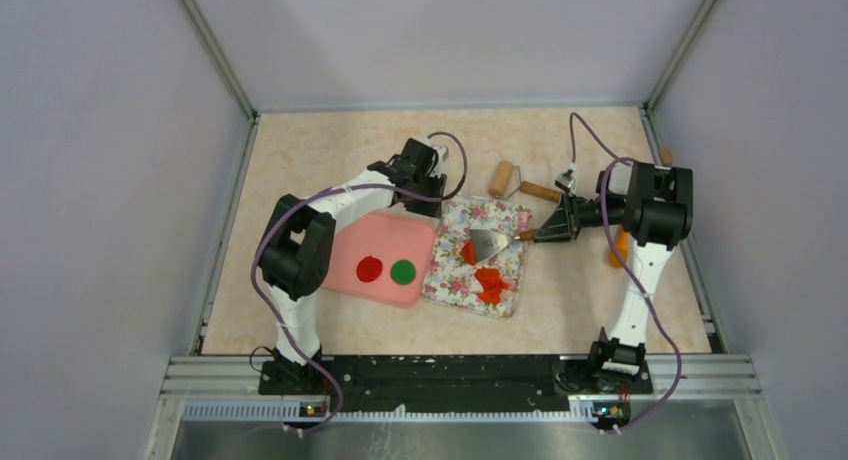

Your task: Roll out the dumpling wrappers from the dough

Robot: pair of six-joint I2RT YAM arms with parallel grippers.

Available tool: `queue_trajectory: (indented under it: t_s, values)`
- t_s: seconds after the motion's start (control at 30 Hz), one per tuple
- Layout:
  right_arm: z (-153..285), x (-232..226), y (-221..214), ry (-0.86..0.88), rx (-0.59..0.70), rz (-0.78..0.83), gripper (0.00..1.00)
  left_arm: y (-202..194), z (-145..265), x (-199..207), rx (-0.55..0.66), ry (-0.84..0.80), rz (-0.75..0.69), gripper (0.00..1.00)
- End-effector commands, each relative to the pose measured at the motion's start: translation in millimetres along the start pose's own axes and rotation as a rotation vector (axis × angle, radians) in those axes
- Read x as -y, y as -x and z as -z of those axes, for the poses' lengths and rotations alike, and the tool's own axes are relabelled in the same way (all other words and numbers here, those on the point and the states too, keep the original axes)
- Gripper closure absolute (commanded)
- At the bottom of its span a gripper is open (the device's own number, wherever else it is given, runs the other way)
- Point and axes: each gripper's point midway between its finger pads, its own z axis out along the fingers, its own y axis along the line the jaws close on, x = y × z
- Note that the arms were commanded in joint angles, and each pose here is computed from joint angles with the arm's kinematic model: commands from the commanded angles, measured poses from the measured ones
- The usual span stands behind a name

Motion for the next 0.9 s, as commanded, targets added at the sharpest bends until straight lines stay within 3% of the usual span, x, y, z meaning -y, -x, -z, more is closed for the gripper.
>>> queue_trajectory:
  t_s: [0.0, 0.17, 0.43, 0.87]
  values:
    - [-2.9, -17.5, 12.4, 0.028, 0.044, 0.051, 1.0, 13.4, 11.1, 0.1, 0.04, 0.007, -0.032, 0.61]
    - [5.0, -7.6, 11.1, -0.017, 0.018, 0.059, 1.0, 14.8, 15.8, -4.5, 0.048, 0.013, -0.025, 0.6]
    - [28.1, 28.6, 16.8, -0.255, -0.06, 0.073, 1.0, 8.8, 10.8, -2.6, 0.034, -0.007, -0.001, 0.59]
    - [-9.0, 50.5, -1.5, -0.354, -0.171, 0.03, 1.0, -13.5, 6.0, -3.8, -0.016, -0.021, 0.017, 0.57]
